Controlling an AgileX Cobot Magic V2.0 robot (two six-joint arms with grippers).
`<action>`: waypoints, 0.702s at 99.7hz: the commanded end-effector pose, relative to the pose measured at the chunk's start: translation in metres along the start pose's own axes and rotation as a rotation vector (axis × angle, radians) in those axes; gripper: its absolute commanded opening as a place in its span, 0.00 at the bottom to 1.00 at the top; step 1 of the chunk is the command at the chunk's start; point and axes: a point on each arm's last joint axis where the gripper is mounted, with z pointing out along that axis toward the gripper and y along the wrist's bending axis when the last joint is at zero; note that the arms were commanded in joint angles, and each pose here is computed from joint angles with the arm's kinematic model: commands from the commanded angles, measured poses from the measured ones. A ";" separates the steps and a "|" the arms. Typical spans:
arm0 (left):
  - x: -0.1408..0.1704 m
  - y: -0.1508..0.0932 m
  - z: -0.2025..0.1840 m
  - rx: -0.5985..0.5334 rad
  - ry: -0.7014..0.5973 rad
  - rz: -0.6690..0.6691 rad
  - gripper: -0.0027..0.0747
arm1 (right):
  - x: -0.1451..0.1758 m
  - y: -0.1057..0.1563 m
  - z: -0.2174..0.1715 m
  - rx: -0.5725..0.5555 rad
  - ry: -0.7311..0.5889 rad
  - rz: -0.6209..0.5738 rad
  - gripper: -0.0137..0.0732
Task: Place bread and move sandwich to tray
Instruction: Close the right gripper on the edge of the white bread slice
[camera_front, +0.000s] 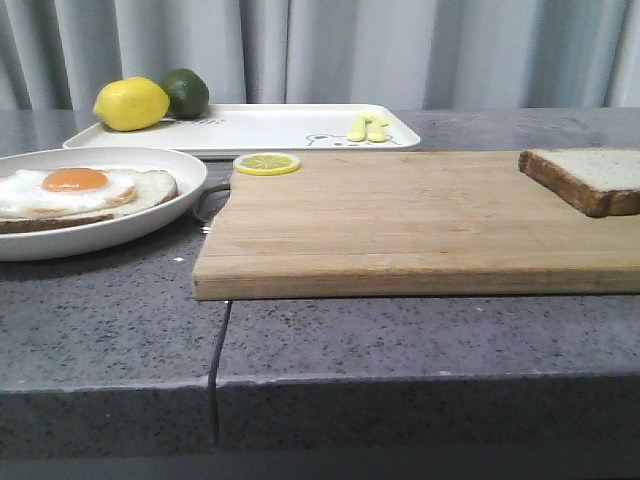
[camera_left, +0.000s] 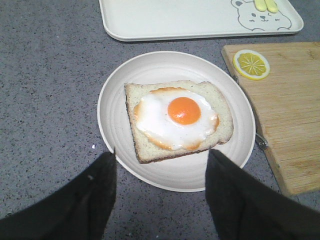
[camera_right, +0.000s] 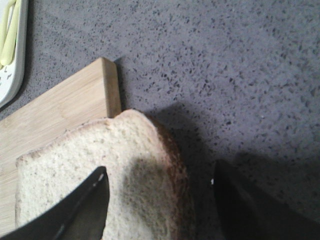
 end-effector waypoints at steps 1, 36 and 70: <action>-0.013 -0.004 -0.006 0.019 -0.091 -0.011 0.51 | -0.011 0.011 -0.008 -0.056 -0.046 -0.008 0.70; -0.013 -0.004 -0.006 0.019 -0.091 -0.011 0.51 | -0.008 0.006 0.000 -0.074 -0.003 0.014 0.70; -0.013 -0.004 -0.006 0.019 -0.091 -0.011 0.51 | -0.005 0.004 0.005 -0.085 0.022 0.026 0.64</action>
